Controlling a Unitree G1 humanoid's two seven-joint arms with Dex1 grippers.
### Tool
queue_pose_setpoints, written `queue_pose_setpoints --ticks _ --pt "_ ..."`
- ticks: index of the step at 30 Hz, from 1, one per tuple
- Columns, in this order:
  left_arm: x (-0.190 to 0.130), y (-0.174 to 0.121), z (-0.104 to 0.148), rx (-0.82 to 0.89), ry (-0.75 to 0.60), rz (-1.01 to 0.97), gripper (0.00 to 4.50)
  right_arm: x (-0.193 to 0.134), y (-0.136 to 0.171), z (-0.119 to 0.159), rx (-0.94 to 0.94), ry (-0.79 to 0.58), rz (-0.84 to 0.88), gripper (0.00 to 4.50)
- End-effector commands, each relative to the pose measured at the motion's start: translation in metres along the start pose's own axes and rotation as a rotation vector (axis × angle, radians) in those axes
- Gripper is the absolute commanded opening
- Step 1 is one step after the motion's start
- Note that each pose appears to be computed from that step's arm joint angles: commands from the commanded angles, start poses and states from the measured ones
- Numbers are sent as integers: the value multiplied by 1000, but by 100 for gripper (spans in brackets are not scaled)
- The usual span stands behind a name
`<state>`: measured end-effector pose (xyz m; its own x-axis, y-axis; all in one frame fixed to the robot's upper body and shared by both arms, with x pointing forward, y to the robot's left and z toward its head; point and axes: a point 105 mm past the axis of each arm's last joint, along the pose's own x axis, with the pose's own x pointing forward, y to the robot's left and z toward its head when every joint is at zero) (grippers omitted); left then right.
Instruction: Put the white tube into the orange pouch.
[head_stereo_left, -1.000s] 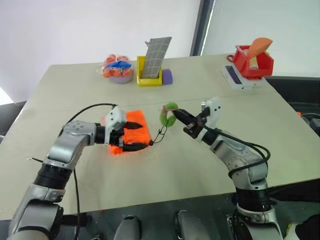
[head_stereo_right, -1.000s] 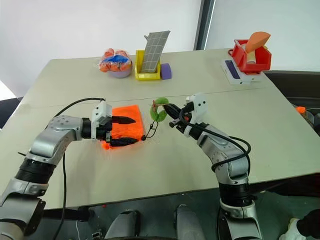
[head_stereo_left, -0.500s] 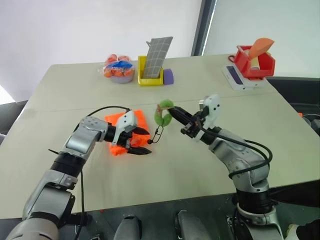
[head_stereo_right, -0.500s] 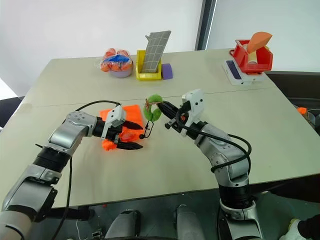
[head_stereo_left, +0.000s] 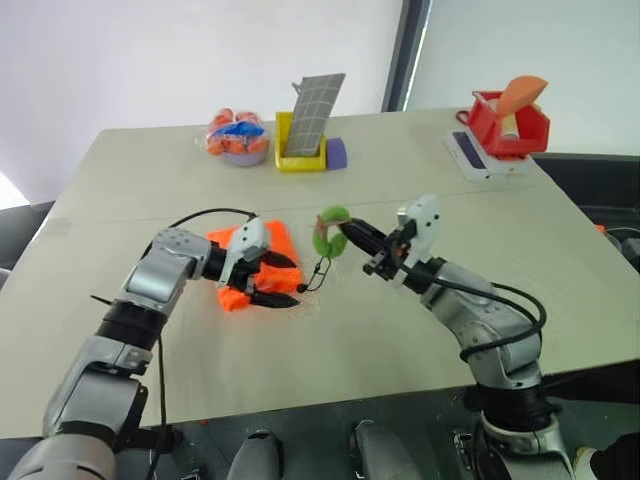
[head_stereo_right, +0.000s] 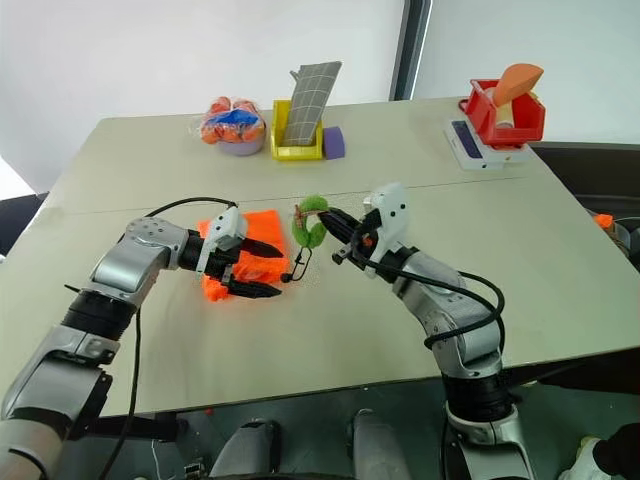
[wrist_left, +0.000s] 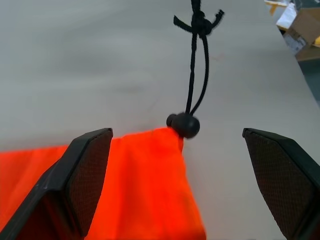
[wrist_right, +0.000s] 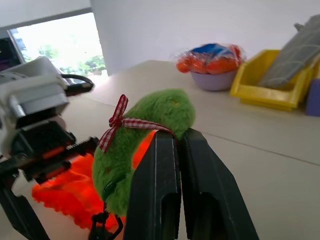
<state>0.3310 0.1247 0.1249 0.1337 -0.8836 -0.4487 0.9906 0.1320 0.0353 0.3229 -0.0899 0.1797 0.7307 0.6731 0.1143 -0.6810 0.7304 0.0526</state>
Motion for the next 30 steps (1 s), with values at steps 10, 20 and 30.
queue_pose_setpoints --ticks 10,20,30 --pt "-11 0 6 -5 -56 42 445 -17 -45 1 -60 -2 -218 0" --pt "-8 11 19 59 -119 125 445 -19 -52 -5 -50 17 -262 0" --pt "5 -6 25 516 -49 358 445 -15 -45 -3 -28 1 -239 0"
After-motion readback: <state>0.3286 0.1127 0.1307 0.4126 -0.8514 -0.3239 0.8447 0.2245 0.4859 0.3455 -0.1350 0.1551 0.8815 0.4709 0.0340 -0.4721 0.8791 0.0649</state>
